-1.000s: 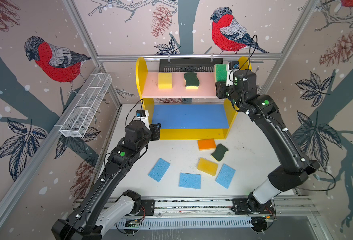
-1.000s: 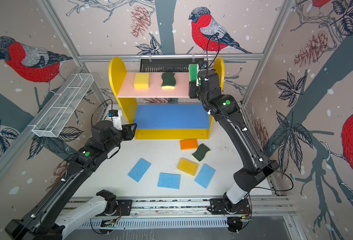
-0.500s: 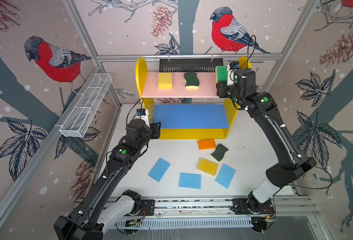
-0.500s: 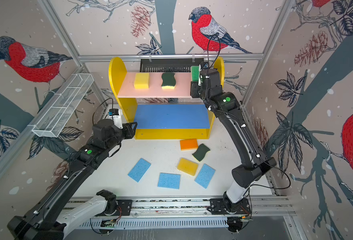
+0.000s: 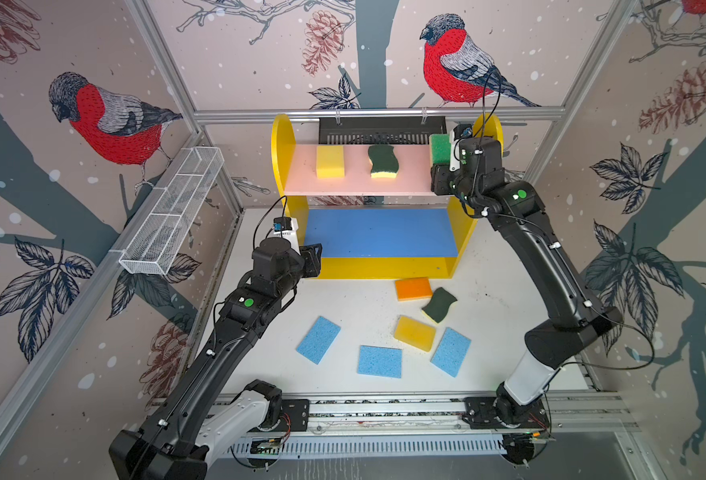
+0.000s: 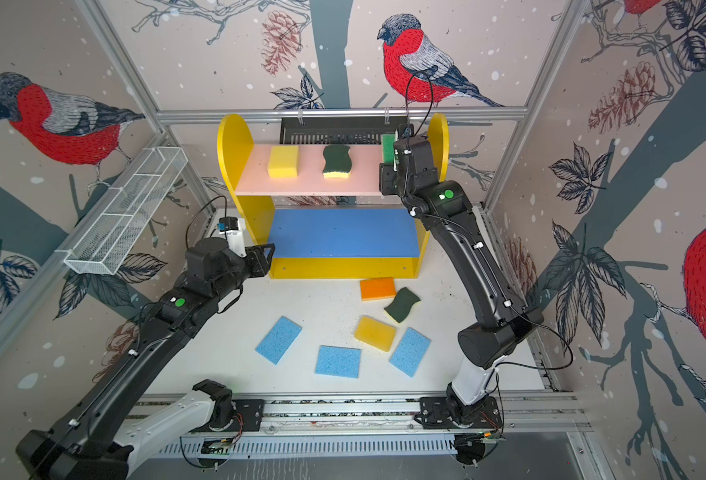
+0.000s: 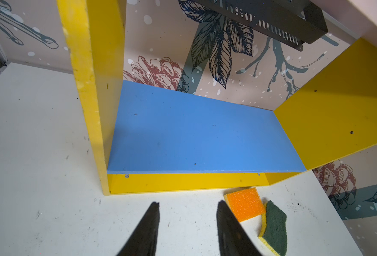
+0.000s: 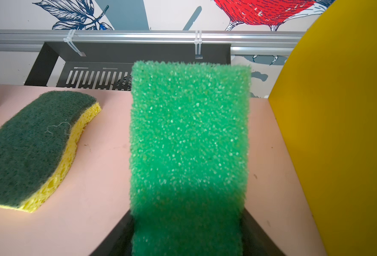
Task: Arrange cleaning sponges on a shelf
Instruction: Place the cleaning sponge at the shelf.
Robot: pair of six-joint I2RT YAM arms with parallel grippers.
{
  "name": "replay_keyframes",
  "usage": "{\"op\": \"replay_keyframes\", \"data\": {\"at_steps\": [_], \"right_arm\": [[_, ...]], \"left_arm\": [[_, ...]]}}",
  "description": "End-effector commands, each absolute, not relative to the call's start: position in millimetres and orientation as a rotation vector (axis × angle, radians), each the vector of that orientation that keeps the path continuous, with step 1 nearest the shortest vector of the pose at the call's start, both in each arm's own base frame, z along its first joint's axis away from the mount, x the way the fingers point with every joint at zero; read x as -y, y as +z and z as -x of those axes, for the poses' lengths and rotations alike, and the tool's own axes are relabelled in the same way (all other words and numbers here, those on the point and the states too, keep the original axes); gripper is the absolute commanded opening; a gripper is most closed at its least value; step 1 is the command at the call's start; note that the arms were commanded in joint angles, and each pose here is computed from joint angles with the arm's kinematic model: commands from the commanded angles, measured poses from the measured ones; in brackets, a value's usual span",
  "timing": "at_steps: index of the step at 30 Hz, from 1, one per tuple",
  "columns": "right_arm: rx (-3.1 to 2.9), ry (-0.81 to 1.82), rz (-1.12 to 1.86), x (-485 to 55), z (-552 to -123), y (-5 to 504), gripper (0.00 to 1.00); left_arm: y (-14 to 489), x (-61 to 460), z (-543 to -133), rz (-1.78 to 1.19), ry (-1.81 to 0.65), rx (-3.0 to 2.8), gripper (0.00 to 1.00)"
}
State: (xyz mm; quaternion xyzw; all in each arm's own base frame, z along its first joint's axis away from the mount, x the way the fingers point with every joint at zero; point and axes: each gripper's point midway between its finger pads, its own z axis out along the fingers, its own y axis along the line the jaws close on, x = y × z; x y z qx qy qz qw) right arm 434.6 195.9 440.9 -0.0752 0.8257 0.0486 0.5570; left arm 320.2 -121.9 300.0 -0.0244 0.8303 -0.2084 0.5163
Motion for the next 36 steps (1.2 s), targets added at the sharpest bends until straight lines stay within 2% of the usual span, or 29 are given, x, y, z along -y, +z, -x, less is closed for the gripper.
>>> {"op": "replay_keyframes", "data": {"at_steps": [1, 36], "right_arm": [[-1.946, 0.093, 0.133, -190, -436, 442, 0.65], [-1.95, 0.05, 0.104, -199, -459, 428, 0.7]], "left_arm": [[308, 125, -322, 0.046, -0.531, -1.955, 0.44], [301, 128, -321, 0.045, -0.569, -1.957, 0.44]]}}
